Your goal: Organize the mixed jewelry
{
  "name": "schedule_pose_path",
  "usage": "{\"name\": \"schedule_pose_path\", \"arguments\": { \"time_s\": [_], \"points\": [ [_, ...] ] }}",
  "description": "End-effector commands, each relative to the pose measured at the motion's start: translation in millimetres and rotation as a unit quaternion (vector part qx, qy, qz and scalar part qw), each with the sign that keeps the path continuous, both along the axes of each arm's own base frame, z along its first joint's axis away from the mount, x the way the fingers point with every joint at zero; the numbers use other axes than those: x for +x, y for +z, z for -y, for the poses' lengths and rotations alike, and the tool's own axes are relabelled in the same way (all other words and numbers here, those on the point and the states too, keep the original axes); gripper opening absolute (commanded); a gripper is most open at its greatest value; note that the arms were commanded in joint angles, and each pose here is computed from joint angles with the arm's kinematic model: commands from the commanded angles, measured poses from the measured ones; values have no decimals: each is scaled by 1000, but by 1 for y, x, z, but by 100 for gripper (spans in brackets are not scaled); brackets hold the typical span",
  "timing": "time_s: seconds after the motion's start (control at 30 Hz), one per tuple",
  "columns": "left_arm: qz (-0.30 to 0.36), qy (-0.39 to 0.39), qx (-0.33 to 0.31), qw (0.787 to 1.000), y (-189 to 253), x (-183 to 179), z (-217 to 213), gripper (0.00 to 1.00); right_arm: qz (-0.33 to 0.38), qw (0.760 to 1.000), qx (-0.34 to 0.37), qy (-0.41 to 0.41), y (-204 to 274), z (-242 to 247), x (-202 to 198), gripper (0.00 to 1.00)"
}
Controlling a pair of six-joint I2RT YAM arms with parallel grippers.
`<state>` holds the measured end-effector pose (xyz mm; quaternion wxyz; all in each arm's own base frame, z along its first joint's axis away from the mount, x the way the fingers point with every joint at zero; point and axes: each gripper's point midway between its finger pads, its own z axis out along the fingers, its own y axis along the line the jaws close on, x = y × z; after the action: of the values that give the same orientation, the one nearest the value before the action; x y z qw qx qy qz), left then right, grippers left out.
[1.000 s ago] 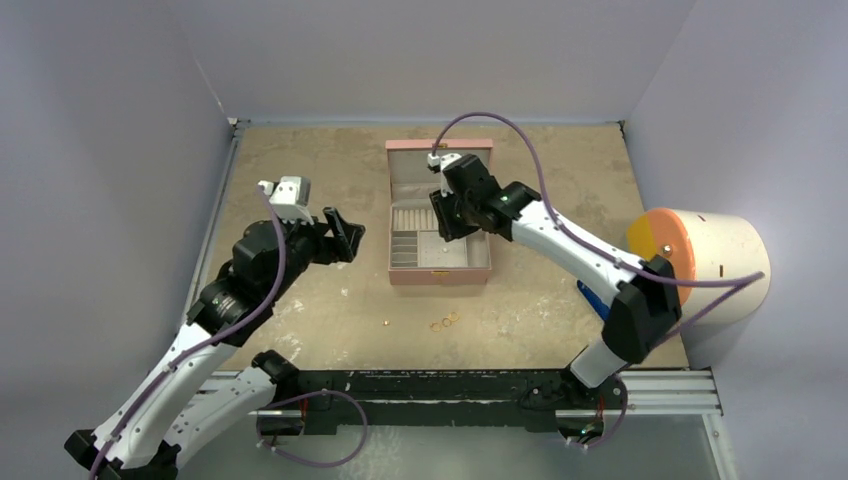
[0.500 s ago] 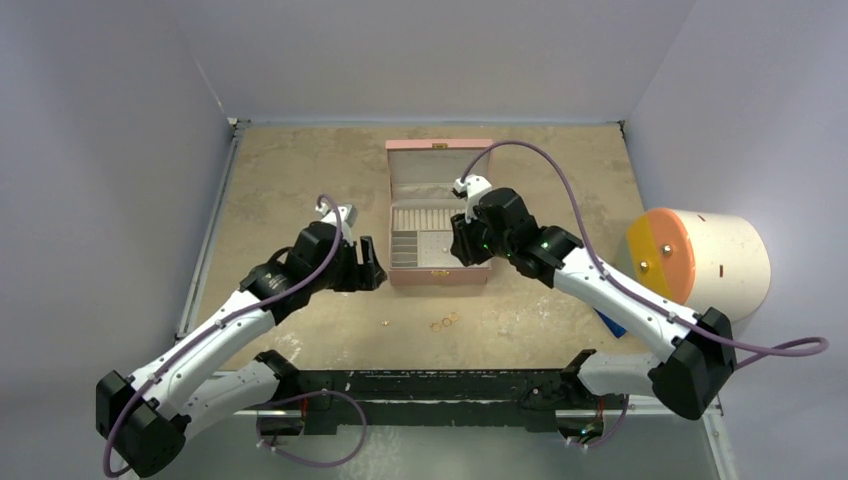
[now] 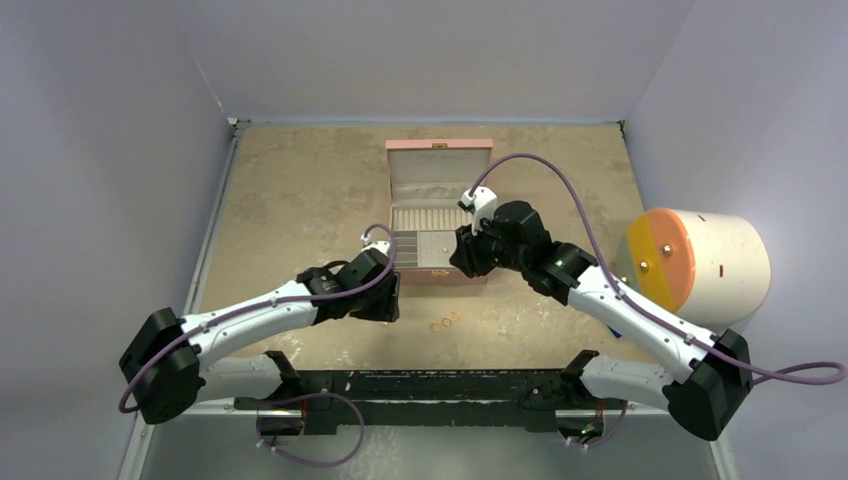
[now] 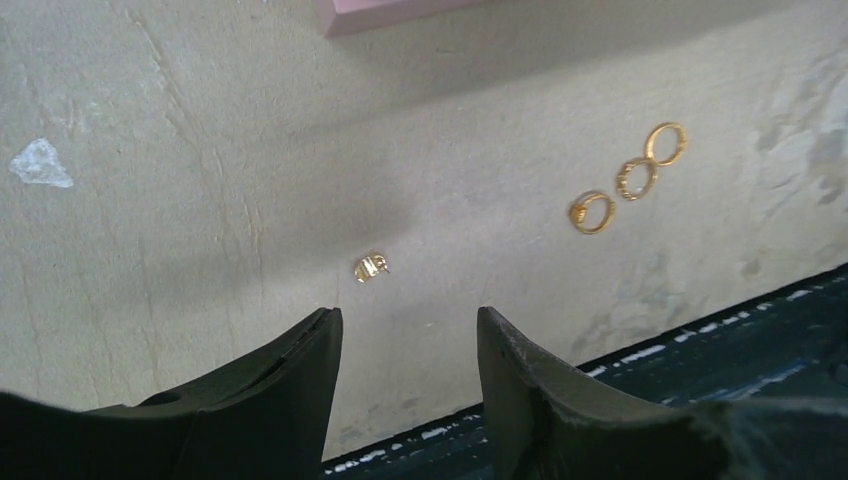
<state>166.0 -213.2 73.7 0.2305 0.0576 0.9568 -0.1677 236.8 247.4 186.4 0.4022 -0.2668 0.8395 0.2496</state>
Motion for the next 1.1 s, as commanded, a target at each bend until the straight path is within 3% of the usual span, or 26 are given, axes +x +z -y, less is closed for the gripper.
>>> {"name": "schedule_pose_path", "arguments": {
  "time_s": [0.0,0.33,0.67,1.07],
  "points": [
    [25,8,41,999,-6,13,2,50,28,999,20,22,13,-4,-4,37],
    [34,-22,113,993,-24,17,9,40,31,999,13,19,9,7,-12,37],
    [37,-33,143,989,-30,17,7,28,29,999,12,20,7,6,-11,37],
    [29,-48,152,987,-38,12,6,20,25,999,12,17,6,6,-11,37]
  ]
}}
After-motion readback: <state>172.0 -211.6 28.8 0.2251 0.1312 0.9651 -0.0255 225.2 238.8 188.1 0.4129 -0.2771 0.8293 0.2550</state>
